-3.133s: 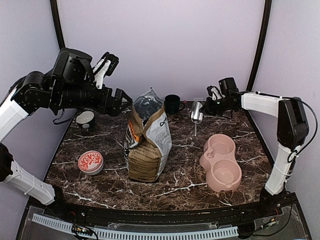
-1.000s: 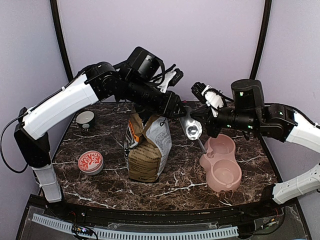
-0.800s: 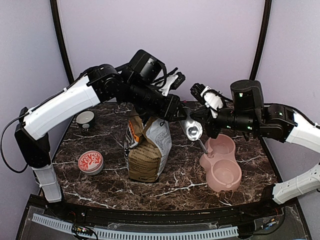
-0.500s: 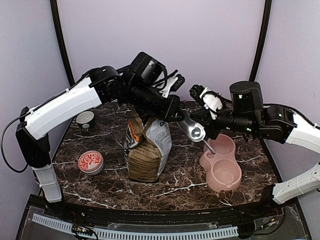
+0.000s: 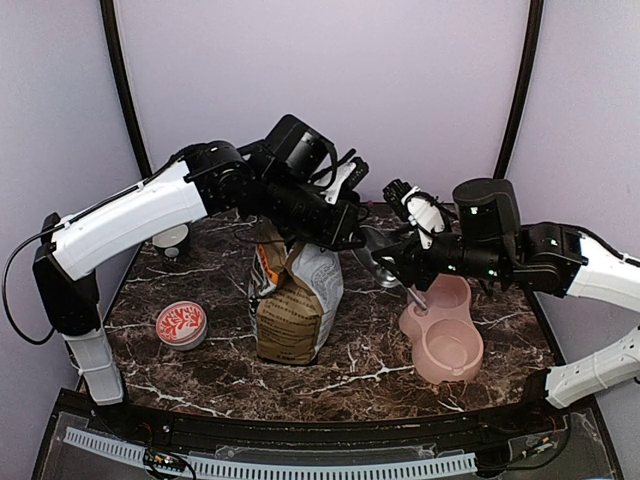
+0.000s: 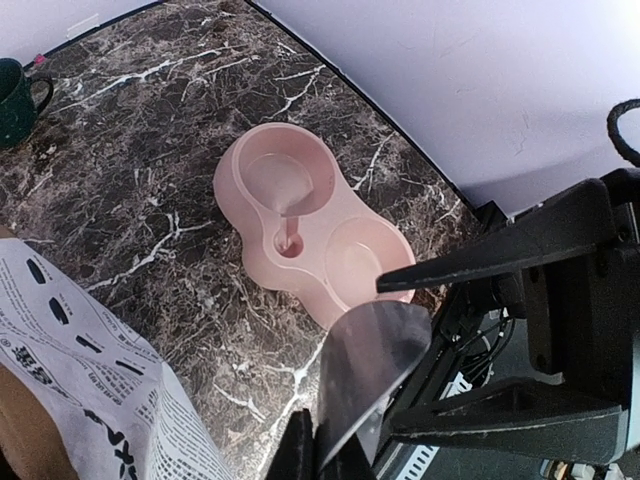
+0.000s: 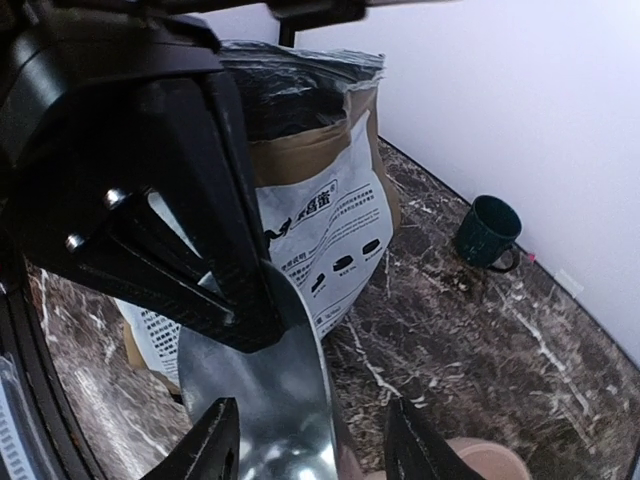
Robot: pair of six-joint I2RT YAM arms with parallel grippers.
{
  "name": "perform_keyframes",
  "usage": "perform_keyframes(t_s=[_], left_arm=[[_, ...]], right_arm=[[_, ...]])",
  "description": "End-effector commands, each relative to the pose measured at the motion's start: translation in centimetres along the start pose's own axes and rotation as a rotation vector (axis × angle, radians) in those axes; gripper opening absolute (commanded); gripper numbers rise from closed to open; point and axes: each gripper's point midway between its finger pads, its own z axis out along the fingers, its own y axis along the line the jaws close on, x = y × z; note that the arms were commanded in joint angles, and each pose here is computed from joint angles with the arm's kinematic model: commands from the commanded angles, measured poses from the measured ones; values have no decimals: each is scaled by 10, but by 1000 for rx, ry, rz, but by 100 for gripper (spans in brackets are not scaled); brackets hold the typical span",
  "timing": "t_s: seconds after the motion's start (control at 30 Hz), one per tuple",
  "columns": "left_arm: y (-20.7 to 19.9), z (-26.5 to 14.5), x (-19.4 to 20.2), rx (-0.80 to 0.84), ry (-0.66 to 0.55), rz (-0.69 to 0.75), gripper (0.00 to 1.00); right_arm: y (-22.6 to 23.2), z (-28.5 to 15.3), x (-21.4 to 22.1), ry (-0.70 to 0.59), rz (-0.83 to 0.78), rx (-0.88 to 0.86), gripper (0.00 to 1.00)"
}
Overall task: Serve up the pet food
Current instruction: Pass from the right arm to the left
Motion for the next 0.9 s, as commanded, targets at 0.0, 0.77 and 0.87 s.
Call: perform_keyframes(t_s=[0.0,0.77,0.87], left_arm=[[-8,-30,-19,9,-105,40,0],[-13,-105,-74,-42,-418,106,0],[-11,-121,-82,-66,-470,99,0]], right_arm=[[-6,-8,-14,-87,136,23,55],[-55,-59,-127,-429,418,-82,69],[-64,-65,-140,-464,436,-120,70]])
